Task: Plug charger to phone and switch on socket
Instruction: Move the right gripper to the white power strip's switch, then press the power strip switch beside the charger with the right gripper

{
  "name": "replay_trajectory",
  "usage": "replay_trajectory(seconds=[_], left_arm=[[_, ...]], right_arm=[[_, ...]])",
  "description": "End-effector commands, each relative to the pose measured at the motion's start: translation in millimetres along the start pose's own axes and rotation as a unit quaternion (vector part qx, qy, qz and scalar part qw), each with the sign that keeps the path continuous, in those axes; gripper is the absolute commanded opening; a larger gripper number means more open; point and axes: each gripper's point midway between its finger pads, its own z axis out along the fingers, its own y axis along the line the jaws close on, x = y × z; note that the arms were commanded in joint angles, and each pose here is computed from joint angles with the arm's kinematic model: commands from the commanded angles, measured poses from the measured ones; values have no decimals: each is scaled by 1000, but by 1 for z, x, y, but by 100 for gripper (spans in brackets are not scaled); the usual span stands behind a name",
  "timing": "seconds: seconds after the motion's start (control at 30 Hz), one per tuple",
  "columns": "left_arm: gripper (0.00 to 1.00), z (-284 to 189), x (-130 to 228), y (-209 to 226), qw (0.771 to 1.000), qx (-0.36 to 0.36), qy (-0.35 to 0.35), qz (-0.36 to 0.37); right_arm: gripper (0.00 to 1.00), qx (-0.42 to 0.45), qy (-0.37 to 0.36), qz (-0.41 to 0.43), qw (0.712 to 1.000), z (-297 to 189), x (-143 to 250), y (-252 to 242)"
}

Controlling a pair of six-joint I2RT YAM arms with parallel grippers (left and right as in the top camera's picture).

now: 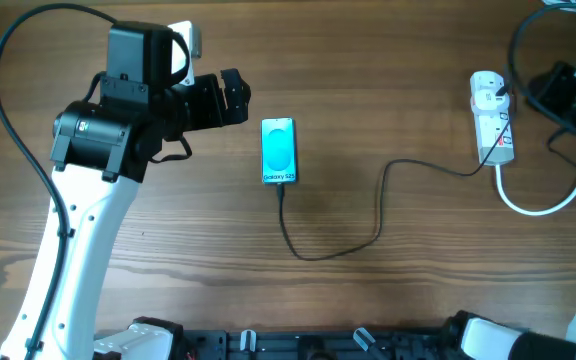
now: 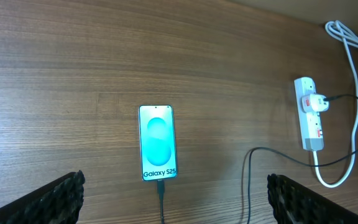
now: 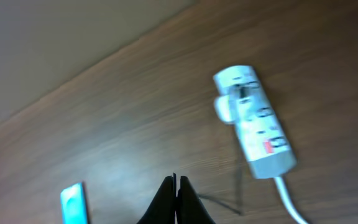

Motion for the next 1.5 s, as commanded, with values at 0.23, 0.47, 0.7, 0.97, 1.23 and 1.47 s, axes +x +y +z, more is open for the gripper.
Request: replay_trajectory(seconds=[0.23, 0.47, 0.7, 0.97, 1.23, 1.47], left_arm=[[100, -6, -4, -2, 1000, 5, -9, 0], [100, -6, -4, -2, 1000, 5, -9, 0], [100, -6, -4, -2, 1000, 5, -9, 0], [100, -6, -4, -2, 1000, 5, -9, 0], [100, -6, -4, -2, 1000, 5, -9, 0], [100, -6, -4, -2, 1000, 5, -9, 0]], right_arm=[[4, 54, 66, 115, 990, 74, 3, -96], [4, 64, 95, 158, 981, 123, 15, -122], [4, 67, 114, 159, 978, 158, 27, -139], [4, 64, 129, 147, 979, 188, 41, -149], [4, 56, 131, 92, 986, 204, 44, -153], [5, 50, 148, 95, 983, 224, 59, -156]])
